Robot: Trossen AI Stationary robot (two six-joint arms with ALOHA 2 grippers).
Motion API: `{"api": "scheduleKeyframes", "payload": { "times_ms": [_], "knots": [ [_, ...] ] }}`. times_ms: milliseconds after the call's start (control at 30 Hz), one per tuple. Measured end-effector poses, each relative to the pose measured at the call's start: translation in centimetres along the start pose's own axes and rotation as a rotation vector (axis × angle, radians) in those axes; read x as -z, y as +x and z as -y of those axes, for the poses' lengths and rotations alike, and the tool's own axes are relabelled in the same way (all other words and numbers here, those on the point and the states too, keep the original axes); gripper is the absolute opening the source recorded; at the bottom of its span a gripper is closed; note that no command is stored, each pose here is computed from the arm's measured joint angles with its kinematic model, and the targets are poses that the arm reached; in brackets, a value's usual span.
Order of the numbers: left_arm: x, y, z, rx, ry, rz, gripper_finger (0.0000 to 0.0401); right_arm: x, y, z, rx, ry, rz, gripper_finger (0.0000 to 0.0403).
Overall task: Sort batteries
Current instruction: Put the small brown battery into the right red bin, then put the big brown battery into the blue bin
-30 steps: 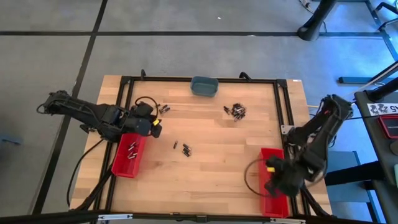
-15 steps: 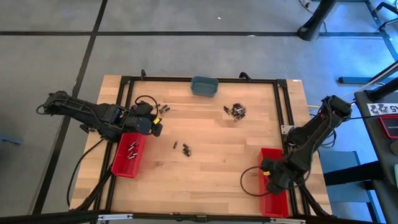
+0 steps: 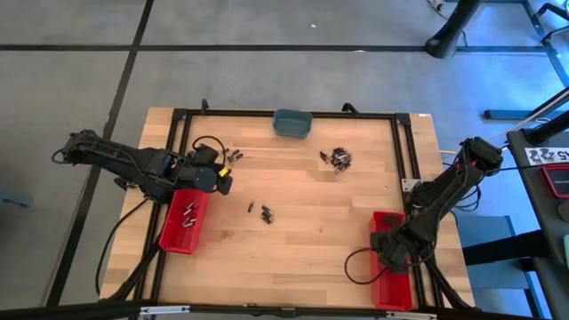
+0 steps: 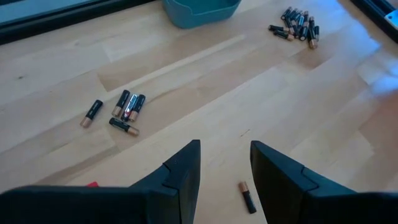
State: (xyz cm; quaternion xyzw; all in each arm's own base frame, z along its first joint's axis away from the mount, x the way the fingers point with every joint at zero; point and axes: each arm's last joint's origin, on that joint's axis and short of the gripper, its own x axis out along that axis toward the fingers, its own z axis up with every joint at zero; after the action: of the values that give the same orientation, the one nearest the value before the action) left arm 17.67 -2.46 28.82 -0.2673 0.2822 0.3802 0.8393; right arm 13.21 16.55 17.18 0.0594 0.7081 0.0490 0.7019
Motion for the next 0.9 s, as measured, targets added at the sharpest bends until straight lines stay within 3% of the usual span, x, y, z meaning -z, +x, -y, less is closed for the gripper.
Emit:
{"api": "scheduleKeyframes", "payload": {
  "times_ms": [167, 367, 500, 633, 733, 900],
  "knots": [
    [0.0, 0.0, 0.0, 0.0, 0.0, 0.0, 0.0129, -0.1, 0.0, 0.1, 0.023, -0.001, 0.024, 0.0062],
    [0.0, 0.0, 0.0, 0.0, 0.0, 0.0, 0.0129, -0.1, -1.1, -0.5, -0.011, 0.003, -0.019, 0.013],
    [0.0, 0.0, 0.0, 0.005, 0.013, -0.01, 0.0129, -0.4, -4.5, -1.4, -0.001, 0.024, -0.065, 0.016],
    [0.1, 0.0, 0.0, 0.012, 0.035, -0.022, 0.0129, -0.4, -9.5, -2.3, 0.035, 0.086, -0.079, 0.0163],
    [0.1, 0.0, 0.0, 0.013, 0.035, -0.023, 0.0129, -0.8, -13.6, -2.9, 0.035, 0.09, 0.04, 0.0159],
    [0.1, 0.0, 0.0, 0.013, 0.035, -0.023, 0.0129, -3.1, -18.3, -2.3, 0.159, 0.175, 0.495, 0.0154]
  ]
}}
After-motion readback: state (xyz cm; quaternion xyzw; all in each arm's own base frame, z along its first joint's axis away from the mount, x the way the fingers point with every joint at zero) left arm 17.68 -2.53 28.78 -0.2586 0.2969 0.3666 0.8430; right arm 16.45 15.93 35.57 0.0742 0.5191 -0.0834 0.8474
